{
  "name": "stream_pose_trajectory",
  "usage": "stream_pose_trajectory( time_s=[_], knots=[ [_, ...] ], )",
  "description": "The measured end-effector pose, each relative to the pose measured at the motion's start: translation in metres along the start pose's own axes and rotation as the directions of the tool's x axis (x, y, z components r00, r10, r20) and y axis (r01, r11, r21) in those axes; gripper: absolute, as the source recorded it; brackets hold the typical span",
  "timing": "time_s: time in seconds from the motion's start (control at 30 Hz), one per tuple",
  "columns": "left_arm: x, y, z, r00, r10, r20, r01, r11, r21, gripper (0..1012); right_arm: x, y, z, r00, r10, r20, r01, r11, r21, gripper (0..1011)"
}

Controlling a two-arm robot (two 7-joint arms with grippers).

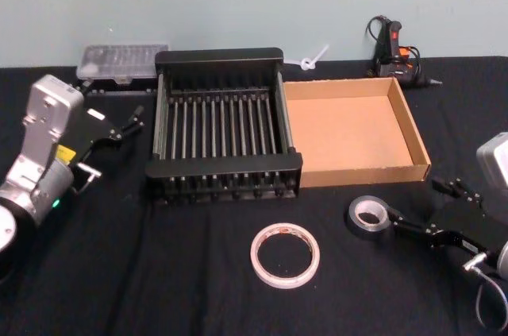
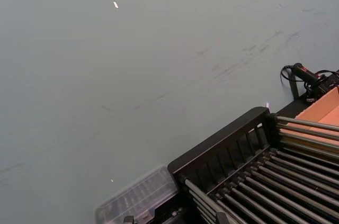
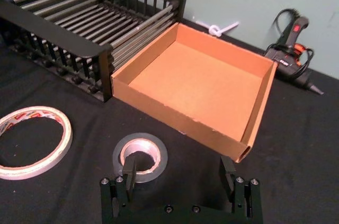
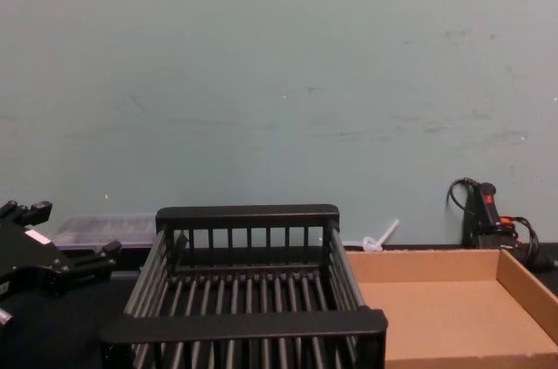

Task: Pick up the white tape and place it into the black box , Pick up the silver tape and place it into the brown box.

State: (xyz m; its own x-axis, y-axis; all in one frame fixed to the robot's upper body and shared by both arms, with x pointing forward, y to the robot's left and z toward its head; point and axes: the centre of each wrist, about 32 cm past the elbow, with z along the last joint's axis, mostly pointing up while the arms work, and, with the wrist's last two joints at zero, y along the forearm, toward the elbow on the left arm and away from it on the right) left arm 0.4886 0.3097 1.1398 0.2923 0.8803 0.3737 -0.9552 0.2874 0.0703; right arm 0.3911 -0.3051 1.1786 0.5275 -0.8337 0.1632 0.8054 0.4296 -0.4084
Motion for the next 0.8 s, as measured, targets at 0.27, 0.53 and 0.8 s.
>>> stream_pose_trajectory(
  time_s=[0.27,0.53,0.8],
  knots=[
    [0.0000,0.000,0.000,1.0000,0.000,0.000,0.000,1.0000,0.000,1001,-0.0002,0.012,0.000,0.999,0.025,-0.047,-0.027,0.999,-0.042,1003],
    [0.0000,0.000,0.000,1.0000,0.000,0.000,0.000,1.0000,0.000,1001,0.0002,0.022,0.000,0.995,0.034,-0.090,-0.040,0.997,-0.066,1003],
    [0.0000,0.000,0.000,1.0000,0.000,0.000,0.000,1.0000,0.000,1001,0.0033,0.030,-0.001,0.993,0.035,-0.114,-0.044,0.996,-0.075,1002]
  ],
)
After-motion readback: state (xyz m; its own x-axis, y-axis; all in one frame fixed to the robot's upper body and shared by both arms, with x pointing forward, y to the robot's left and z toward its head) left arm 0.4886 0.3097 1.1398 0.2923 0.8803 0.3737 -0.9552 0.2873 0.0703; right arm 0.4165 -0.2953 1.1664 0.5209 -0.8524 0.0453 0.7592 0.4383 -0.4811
